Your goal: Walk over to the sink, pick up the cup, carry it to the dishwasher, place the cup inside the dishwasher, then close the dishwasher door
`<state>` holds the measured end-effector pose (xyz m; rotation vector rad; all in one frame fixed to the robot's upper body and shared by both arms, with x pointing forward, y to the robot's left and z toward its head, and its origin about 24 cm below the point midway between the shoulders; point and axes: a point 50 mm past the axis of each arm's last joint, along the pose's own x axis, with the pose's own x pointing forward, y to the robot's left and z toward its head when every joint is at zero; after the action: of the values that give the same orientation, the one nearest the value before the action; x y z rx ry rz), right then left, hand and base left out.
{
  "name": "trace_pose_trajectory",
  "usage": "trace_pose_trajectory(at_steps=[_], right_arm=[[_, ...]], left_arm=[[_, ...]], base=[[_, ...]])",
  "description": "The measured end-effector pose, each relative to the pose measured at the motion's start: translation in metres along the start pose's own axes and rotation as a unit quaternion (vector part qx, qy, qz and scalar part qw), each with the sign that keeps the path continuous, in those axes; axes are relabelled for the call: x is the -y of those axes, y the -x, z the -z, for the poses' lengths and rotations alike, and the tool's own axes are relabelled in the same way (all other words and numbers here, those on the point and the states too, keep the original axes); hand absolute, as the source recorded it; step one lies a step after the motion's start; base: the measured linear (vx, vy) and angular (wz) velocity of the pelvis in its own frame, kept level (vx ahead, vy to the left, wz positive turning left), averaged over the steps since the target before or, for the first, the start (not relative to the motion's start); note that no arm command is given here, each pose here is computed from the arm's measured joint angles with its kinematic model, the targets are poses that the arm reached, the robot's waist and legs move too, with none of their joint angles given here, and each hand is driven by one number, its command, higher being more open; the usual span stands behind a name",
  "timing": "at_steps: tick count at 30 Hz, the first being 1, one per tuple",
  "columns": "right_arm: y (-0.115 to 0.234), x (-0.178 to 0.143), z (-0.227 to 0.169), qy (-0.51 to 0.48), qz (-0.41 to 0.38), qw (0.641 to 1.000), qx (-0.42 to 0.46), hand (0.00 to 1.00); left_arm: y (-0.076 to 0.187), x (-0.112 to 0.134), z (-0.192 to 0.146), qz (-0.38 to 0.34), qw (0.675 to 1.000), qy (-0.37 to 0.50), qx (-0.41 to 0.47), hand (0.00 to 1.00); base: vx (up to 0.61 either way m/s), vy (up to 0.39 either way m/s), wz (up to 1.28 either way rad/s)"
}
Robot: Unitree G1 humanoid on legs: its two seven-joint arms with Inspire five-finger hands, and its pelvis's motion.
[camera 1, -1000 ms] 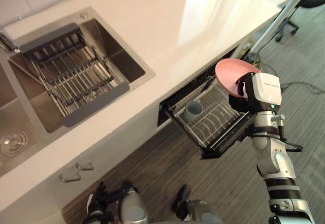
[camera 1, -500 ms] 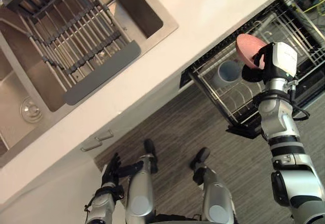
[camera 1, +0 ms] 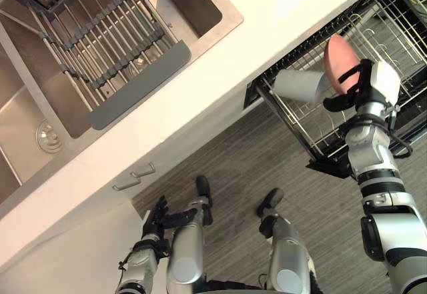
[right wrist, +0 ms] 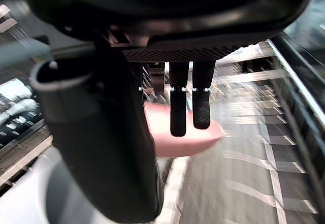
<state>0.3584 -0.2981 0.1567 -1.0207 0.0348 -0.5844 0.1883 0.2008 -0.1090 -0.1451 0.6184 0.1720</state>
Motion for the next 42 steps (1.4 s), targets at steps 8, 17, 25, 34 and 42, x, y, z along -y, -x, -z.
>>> trace_pose_trajectory(at_steps=[8,17,25,34,42], right_arm=[[0.008,0.03,-0.008,-0.092,0.048,0.994,0.03,1.0],[0.027,0.067,-0.01,-0.165,0.129,0.975,0.069,1.0],[0.033,0.099,0.047,-0.273,0.244,0.929,-0.046,1.0],[0.027,0.038,0.129,-0.566,0.169,0.754,-0.288,0.0],[0.013,0.03,0.109,-0.702,0.1,0.672,-0.215,0.0]], left_arm=[[-0.001,0.003,-0.01,0.005,1.0,0.001,0.022,1.0],[0.0,0.0,-0.006,-0.008,1.0,0.0,0.018,1.0],[0.004,-0.009,0.0,-0.03,0.999,0.008,0.011,1.0],[0.001,-0.005,0.005,-0.034,0.999,0.002,-0.002,1.0],[-0.001,0.022,0.011,-0.004,1.0,0.001,-0.019,1.0]], base=[[0.0,0.003,-0.01],[-0.03,0.007,-0.1],[0.02,0.014,-0.12],[-0.02,0.011,-0.07],[-0.02,0.043,0.1]])
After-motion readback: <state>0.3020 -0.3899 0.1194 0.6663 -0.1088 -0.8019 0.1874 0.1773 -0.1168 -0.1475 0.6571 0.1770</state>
